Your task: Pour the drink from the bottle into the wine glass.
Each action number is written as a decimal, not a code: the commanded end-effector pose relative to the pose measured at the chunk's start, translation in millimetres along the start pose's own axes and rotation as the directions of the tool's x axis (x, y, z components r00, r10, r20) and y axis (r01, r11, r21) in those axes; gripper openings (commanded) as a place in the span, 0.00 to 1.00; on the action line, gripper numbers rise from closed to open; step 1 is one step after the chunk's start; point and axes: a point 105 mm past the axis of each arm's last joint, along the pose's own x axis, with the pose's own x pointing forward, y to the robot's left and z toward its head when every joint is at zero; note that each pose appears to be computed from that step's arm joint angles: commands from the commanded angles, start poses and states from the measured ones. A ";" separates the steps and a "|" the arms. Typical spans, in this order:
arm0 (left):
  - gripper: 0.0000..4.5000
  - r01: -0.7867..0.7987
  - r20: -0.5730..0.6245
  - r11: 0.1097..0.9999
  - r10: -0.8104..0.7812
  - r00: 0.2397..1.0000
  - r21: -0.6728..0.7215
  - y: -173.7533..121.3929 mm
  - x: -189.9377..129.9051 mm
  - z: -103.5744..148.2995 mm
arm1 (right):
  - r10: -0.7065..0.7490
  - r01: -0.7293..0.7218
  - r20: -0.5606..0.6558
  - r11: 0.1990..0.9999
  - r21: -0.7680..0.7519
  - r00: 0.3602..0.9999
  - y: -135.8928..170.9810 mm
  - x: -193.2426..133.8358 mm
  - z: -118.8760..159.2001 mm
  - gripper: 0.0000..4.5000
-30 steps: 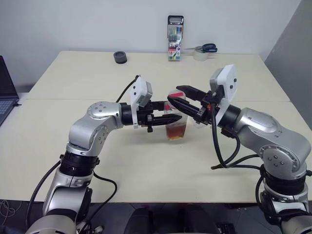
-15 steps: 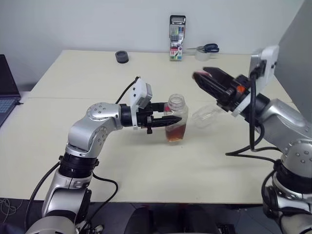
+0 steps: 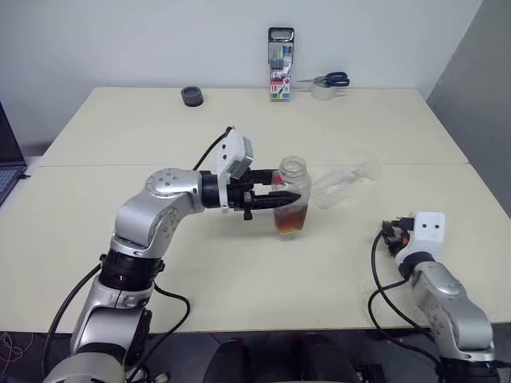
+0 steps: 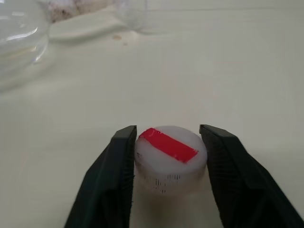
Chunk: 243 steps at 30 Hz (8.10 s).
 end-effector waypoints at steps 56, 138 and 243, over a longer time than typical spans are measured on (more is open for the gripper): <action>0.44 -0.989 -0.010 0.107 0.994 0.109 -0.105 119.6 -142.0 -51.3 | 0.927 -0.861 0.136 0.376 -0.342 0.350 148.5 -95.0 166.0 0.99; 1.00 -0.355 -0.082 0.934 0.352 0.932 -0.026 1.5 -32.1 -39.7 | 0.485 0.129 -0.033 -0.297 -0.946 0.874 31.4 117.7 73.4 0.87; 1.00 -0.987 -0.023 0.142 0.989 0.144 -0.076 46.4 -159.9 -87.4 | 0.896 -0.824 0.108 0.440 -0.356 0.431 132.0 -107.4 121.1 0.99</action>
